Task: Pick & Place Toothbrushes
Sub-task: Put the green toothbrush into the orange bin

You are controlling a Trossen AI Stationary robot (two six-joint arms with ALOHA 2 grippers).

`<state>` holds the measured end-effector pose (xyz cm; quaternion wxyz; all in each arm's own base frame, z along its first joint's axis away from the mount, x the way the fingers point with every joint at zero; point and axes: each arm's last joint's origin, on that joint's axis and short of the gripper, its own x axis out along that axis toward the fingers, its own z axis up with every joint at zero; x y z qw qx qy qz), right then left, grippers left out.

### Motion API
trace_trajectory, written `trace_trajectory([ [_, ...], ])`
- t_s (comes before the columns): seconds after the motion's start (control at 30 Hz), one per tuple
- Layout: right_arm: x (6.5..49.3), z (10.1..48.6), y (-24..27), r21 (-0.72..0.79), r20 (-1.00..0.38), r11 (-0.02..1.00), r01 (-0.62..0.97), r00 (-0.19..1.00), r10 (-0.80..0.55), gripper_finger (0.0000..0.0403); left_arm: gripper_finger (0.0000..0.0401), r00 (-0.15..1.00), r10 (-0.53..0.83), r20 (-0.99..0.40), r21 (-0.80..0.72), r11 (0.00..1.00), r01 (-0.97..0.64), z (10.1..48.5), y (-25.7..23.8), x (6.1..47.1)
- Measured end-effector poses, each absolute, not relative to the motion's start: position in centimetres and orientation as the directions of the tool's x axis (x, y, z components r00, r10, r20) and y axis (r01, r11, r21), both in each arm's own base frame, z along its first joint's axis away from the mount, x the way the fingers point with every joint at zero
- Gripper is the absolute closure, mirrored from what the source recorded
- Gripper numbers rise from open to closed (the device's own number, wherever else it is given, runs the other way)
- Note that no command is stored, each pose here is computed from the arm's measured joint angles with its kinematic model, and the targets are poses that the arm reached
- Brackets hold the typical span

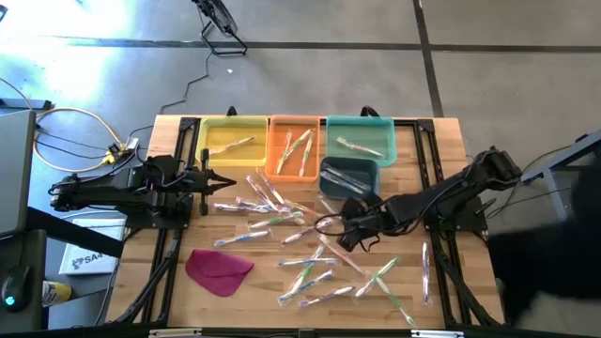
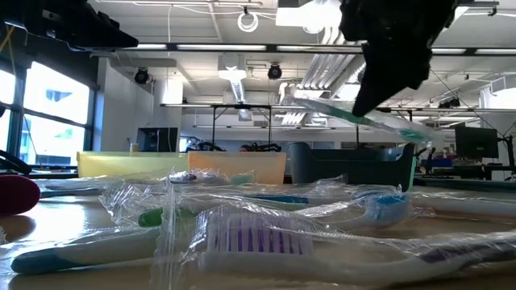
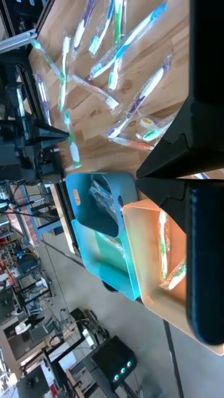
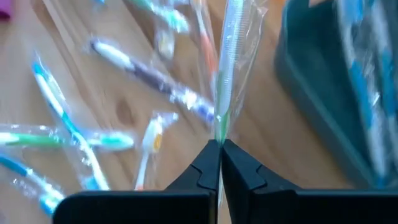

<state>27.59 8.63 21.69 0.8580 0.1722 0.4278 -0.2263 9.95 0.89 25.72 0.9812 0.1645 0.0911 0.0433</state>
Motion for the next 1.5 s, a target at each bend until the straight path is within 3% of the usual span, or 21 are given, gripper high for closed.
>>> trace_trajectory([
  [0.3, 29.2, 22.5, 7.0, -0.003, -0.713, 0.893, 0.45, 0.625, -0.318, 0.0399, 0.0401, 0.98, 0.115, -0.164, 0.319, 0.946, -0.058, 25.7, 0.9, 10.0],
  [0.53, 30.2, 23.1, 5.4, -0.076, -0.661, 0.917, 0.392, 0.669, -0.34, 0.0399, 0.0401, 0.982, 0.115, -0.151, 0.19, 0.978, -0.085, 25.9, 0.9, 10.0],
  [1.0, 32.1, 24.8, 2.6, -0.208, -0.503, 0.922, 0.326, 0.773, -0.387, 0.0399, 0.0401, 0.991, 0.12, 0.06, 0.137, 0.982, -0.127, 27.9, 0.9, 10.3],
  [1.5, 33.0, 26.1, 0.9, -0.28, -0.38, 0.901, 0.331, 0.824, -0.42, 0.0399, 0.0401, 0.955, 0.292, 0.058, 0.034, 0.955, -0.294, 27.7, 1.8, 14.5],
])
